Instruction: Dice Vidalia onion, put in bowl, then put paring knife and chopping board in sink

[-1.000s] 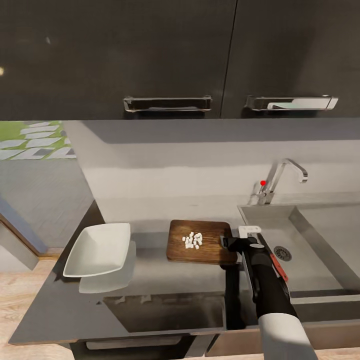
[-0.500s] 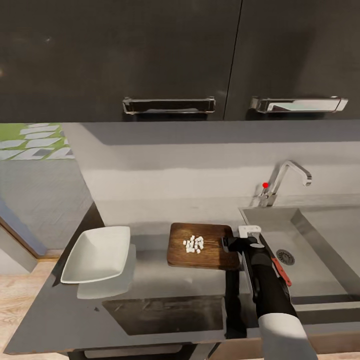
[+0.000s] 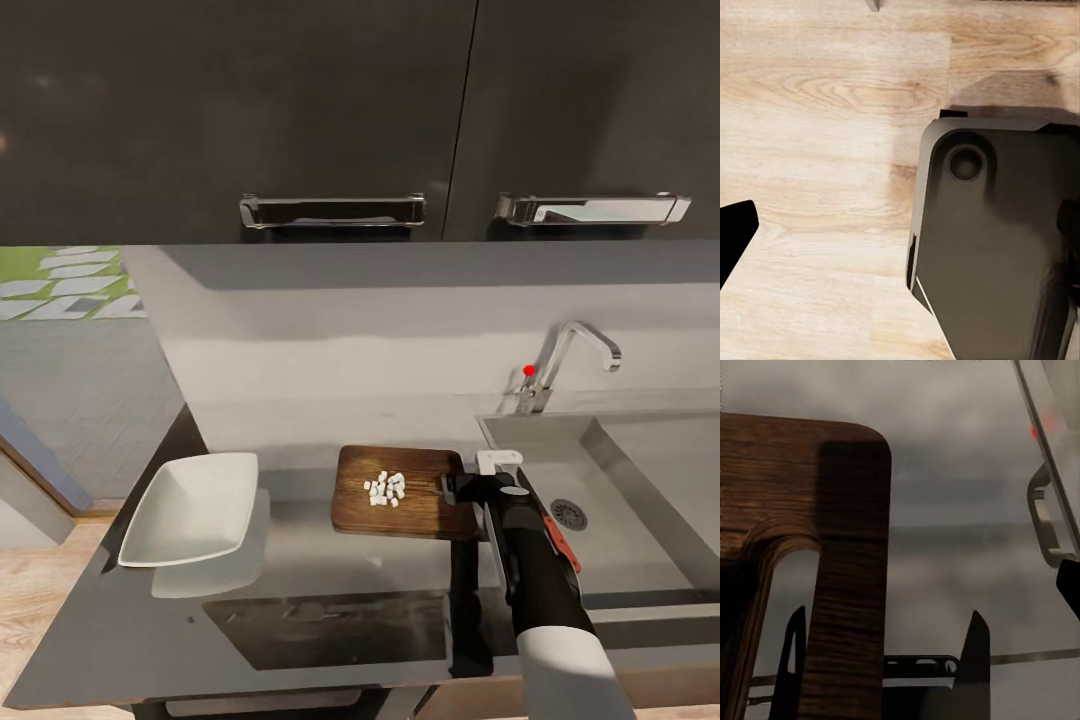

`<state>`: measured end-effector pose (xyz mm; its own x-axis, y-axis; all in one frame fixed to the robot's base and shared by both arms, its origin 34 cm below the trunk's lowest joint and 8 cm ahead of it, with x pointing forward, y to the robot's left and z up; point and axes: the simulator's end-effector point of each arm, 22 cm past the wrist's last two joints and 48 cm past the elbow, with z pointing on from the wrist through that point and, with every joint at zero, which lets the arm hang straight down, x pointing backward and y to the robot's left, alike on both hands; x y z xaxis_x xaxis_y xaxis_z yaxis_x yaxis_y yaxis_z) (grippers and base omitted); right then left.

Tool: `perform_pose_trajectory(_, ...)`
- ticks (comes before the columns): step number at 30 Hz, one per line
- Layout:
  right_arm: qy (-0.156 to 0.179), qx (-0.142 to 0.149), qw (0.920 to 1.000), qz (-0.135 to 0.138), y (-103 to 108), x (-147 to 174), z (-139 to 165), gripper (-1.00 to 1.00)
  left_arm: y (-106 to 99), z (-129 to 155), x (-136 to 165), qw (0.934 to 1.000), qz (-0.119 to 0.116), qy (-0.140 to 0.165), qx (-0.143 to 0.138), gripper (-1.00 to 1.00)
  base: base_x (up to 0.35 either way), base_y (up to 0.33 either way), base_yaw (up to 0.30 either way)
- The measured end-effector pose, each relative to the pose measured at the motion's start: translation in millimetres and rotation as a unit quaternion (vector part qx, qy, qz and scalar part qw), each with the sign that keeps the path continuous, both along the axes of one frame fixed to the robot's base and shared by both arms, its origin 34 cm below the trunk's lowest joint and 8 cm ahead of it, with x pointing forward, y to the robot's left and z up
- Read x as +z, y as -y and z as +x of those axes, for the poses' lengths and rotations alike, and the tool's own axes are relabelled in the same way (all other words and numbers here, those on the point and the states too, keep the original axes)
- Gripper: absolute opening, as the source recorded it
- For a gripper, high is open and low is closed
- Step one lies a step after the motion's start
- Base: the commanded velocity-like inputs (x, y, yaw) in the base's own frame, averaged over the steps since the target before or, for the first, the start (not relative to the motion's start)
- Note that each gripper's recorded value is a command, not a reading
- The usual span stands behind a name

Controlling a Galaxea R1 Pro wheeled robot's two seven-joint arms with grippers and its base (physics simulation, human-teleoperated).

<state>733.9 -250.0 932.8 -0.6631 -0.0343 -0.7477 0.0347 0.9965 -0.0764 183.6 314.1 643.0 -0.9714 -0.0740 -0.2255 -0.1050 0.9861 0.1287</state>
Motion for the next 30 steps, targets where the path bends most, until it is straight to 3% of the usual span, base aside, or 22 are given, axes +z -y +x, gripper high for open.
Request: perform_pose_trajectory(30, -0.020, 0.000, 0.9998, 0.000, 0, -24, -3, 1.00, 0, -15, -3, 0.9998, 0.000, -0.021, 0.000, 1.00, 0.000, 0.000, 0.000)
